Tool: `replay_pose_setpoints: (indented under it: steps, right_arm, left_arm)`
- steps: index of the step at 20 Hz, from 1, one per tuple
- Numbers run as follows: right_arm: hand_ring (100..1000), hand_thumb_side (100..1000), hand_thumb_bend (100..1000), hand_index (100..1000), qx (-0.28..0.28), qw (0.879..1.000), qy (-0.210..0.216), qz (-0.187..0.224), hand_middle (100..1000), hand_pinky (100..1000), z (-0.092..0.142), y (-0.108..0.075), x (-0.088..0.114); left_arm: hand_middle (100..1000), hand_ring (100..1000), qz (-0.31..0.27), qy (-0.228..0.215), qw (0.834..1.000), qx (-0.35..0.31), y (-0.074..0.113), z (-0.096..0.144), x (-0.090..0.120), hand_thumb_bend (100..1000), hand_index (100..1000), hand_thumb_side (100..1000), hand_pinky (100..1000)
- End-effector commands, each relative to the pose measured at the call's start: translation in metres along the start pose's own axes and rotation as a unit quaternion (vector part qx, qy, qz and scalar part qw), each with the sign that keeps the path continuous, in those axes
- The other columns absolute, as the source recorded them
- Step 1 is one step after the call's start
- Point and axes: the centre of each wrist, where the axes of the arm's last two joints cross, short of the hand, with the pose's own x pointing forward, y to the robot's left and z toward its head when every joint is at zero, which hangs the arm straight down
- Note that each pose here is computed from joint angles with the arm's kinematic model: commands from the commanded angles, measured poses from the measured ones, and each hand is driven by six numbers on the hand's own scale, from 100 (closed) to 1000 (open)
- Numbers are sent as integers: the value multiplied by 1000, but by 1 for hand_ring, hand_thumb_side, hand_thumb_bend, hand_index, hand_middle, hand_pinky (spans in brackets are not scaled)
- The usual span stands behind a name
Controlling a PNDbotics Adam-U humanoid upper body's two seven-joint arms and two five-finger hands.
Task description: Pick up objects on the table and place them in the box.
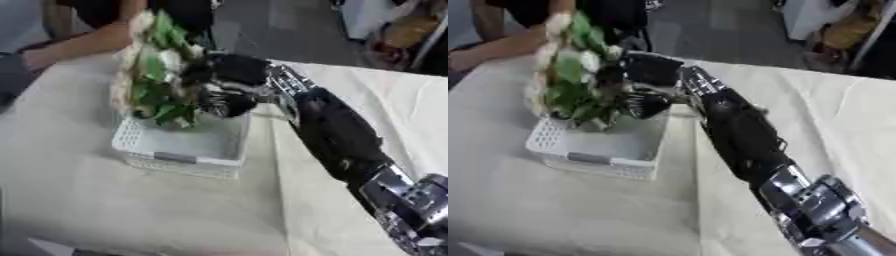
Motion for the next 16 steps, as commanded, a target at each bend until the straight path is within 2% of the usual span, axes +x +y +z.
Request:
replay_pose_setpoints:
  steps: [1,2,8,16]
  right_arm:
    - [850,759,100,877,96,995,-27,-11,873,884,7,-10,-5]
    - [850,734,100,881,98,995,-27,-19,874,883,9,-14,-5]
    - [859,733,100,890,97,994,-31,-40,878,889,14,-33,-3]
    - [873,755,100,916,101,993,-32,-44,874,901,17,-40,-2]
  left_arm:
    - [616,517,-1,-19,1000,-7,0,-7,7,137,682,850,486]
    - [617,517,-1,-18,1000,-7,0,-7,7,137,682,850,486]
    - [617,517,-2,-18,1000,-9,0,-7,7,136,682,849,486]
    - [617,518,-1,-19,1000,-10,0,-7,7,136,682,848,486]
